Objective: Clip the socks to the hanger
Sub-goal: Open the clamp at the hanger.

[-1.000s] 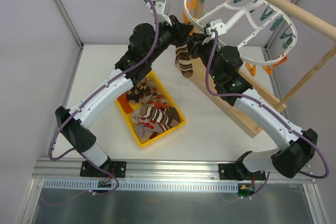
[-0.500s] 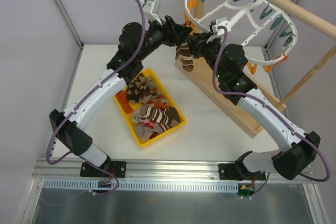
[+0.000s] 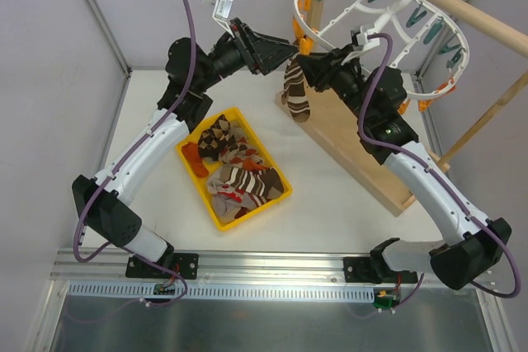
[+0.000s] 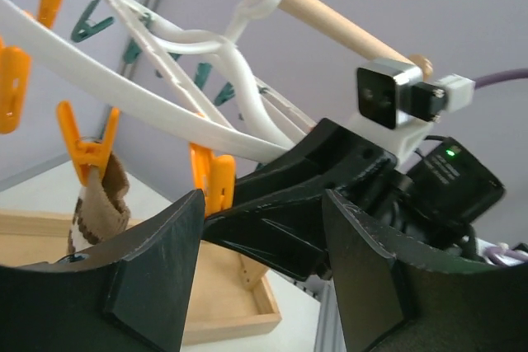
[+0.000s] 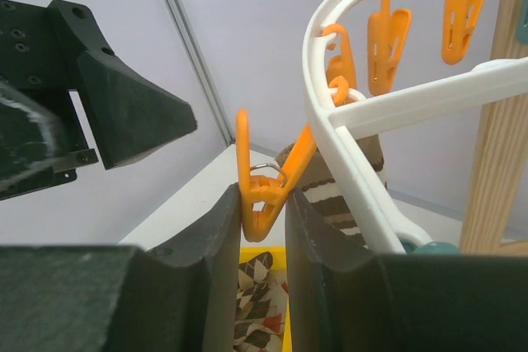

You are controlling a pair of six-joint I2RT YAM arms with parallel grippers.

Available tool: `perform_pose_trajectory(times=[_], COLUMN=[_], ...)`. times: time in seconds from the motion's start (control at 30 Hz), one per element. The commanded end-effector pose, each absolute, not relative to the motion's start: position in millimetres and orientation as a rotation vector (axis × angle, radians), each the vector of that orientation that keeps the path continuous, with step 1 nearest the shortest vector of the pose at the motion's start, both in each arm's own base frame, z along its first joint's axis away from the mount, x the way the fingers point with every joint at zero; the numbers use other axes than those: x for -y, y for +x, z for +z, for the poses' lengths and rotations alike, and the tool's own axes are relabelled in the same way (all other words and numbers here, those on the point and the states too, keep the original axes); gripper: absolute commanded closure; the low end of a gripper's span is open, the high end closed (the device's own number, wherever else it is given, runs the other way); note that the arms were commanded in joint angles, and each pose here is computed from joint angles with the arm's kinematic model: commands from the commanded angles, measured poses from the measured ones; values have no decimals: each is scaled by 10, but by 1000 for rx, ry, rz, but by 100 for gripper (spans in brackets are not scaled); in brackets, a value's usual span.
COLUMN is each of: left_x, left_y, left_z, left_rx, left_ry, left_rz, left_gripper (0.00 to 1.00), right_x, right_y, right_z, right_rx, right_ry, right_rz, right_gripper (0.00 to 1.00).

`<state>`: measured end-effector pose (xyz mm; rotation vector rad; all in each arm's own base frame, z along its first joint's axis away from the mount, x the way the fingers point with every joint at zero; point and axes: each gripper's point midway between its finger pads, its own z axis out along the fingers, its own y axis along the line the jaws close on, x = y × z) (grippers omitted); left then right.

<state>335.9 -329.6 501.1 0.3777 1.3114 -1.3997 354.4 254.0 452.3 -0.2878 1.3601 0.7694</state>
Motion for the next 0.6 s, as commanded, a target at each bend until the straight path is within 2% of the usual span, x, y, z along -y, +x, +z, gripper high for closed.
perform_pose_trajectory(times=[0.0,0.57], left_x=[3267,3488], left_y=[3145,3443], left_z=[5235,5107], left_rx=[-1221,-1208], left_ry=[428,453], left_rz=[-1535,-1739], left_gripper=[41,43], right_x=[-2725,-2767], right_y=[3235,3161], right_z=[4704,4566], right_rx=[-1305,-1363], right_ry=[-368,-429], right_rz=[967,1036], right_gripper=[99,99])
